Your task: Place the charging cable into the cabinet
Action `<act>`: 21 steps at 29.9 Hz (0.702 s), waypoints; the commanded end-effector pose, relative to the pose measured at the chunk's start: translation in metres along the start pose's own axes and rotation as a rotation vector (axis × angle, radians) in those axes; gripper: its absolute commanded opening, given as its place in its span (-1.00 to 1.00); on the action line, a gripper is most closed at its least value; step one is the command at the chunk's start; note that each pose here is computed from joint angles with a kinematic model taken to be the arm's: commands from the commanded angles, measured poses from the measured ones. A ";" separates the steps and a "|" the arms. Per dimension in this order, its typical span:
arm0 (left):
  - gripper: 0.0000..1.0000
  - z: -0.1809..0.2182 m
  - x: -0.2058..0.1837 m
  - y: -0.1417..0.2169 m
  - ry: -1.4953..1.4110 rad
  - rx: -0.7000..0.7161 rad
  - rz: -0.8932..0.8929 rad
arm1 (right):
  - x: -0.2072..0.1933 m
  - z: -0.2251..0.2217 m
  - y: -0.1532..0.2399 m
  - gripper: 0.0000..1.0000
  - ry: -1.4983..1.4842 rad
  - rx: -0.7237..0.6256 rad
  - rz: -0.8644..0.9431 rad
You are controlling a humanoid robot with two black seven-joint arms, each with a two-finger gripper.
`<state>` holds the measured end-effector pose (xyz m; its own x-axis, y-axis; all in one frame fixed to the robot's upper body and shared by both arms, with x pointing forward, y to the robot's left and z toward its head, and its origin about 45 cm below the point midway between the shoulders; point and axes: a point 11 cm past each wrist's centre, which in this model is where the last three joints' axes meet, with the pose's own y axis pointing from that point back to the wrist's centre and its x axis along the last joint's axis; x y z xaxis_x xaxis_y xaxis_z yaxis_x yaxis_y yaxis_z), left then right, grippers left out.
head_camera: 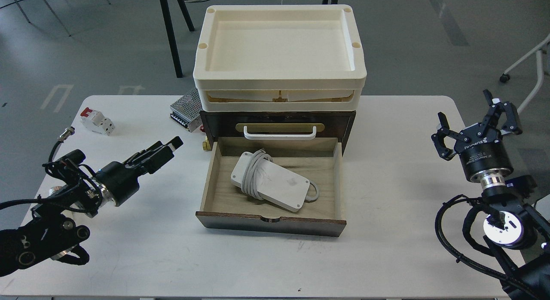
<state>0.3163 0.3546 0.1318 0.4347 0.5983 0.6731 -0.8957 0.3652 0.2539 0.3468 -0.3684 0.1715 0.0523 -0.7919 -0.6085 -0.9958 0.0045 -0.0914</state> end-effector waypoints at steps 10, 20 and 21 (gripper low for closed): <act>0.73 -0.039 0.097 0.005 0.650 0.128 0.447 | -0.001 0.002 0.000 0.99 0.000 -0.007 -0.003; 0.79 -0.044 0.119 -0.005 0.921 -0.069 0.333 | 0.000 0.000 0.000 0.99 0.000 0.000 -0.001; 0.80 -0.047 0.117 -0.007 0.943 -0.076 0.312 | 0.000 0.000 0.000 0.99 0.000 0.000 -0.001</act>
<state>0.3787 0.4508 0.1860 0.0600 0.9960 -0.0668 -0.9944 0.0655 0.0826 0.3468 -0.3680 0.1711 0.0539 -0.7917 -0.6085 -0.9958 0.0022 -0.0910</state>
